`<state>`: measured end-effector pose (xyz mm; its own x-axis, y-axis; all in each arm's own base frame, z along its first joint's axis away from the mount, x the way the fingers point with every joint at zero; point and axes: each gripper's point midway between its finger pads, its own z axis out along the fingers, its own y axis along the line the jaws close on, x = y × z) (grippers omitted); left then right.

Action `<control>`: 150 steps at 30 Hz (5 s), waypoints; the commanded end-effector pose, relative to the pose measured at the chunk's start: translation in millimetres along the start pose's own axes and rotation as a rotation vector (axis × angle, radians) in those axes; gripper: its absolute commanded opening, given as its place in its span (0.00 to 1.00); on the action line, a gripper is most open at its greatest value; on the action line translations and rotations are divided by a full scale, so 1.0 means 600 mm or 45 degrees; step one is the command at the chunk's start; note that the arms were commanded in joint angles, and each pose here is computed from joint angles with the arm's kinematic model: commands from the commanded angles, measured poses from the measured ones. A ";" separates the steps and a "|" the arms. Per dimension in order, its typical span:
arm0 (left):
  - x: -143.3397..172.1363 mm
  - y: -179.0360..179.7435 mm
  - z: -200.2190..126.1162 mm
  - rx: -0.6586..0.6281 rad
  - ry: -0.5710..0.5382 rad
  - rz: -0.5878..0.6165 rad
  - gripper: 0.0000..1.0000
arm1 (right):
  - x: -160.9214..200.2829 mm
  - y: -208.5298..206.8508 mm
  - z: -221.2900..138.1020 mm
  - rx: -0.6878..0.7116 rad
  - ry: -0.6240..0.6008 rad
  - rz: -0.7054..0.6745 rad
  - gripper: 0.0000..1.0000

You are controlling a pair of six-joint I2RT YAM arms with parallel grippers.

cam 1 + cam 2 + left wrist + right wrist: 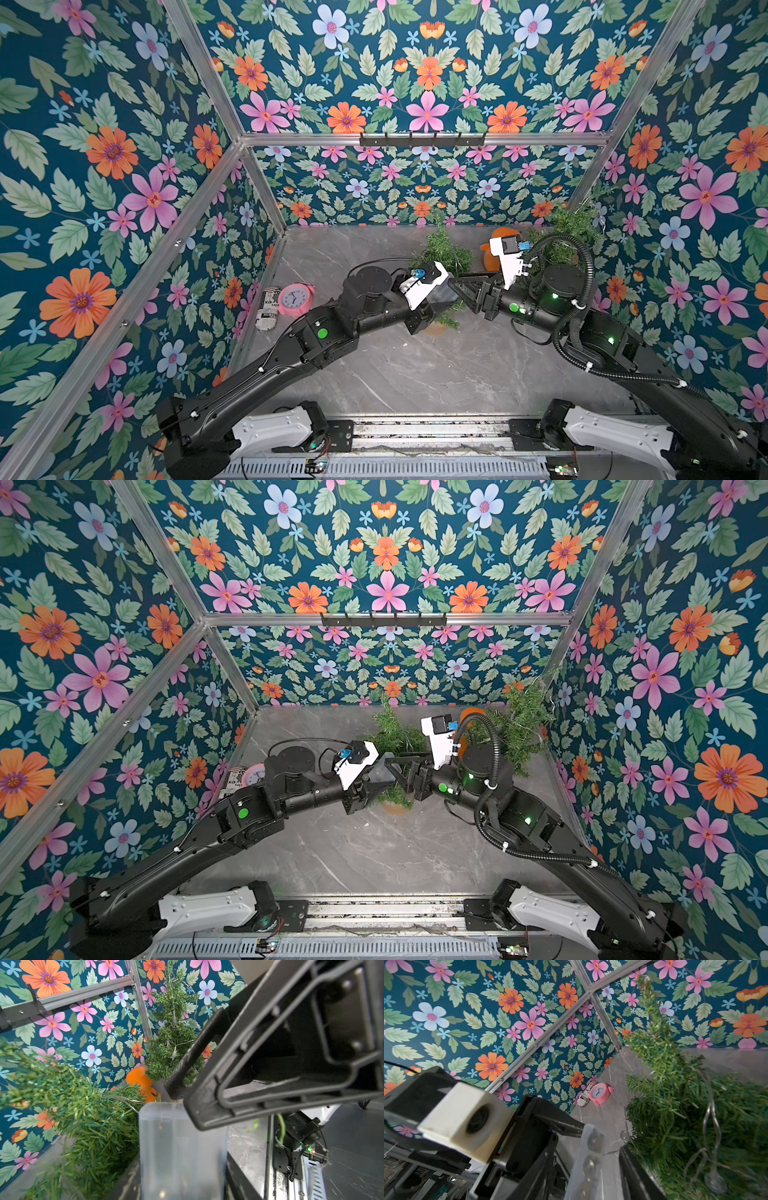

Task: Wrap string light around the christmas tree
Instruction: Wrap the light string around the Christmas tree.

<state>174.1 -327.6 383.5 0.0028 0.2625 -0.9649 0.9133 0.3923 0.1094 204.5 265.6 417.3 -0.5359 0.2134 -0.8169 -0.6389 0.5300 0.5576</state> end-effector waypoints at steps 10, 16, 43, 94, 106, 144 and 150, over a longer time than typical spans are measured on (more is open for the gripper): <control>-0.014 0.010 -0.003 -0.117 -0.007 0.149 0.00 | 0.027 0.004 0.032 0.011 0.108 -0.025 0.39; -0.028 0.011 -0.014 -0.150 -0.038 0.186 0.00 | 0.018 0.032 0.031 -0.079 0.093 -0.048 0.14; -0.140 -0.016 -0.121 -0.052 -0.464 0.064 1.00 | -0.096 0.151 -0.089 -0.420 -0.303 -0.302 0.00; -0.033 0.300 -0.110 -0.876 -0.386 -0.513 0.84 | -0.151 -0.161 -0.027 0.330 -0.294 -0.155 0.00; -0.011 0.353 -0.082 -0.894 -0.382 -0.571 0.85 | -0.183 -0.212 0.070 0.198 -0.288 -0.127 0.00; 0.080 0.382 -0.026 -0.811 -0.269 -0.644 0.89 | -0.118 -0.267 0.217 -0.052 -0.101 0.078 0.38; 0.087 0.385 -0.032 -0.836 -0.256 -0.642 0.89 | -0.119 -0.286 0.223 0.013 -0.110 0.091 0.49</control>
<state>376.3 -210.0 357.6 -0.2349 -0.2132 -0.9484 0.4103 0.8627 -0.2955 421.7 271.4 350.8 -0.5586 0.2951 -0.7752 -0.5948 0.5089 0.6223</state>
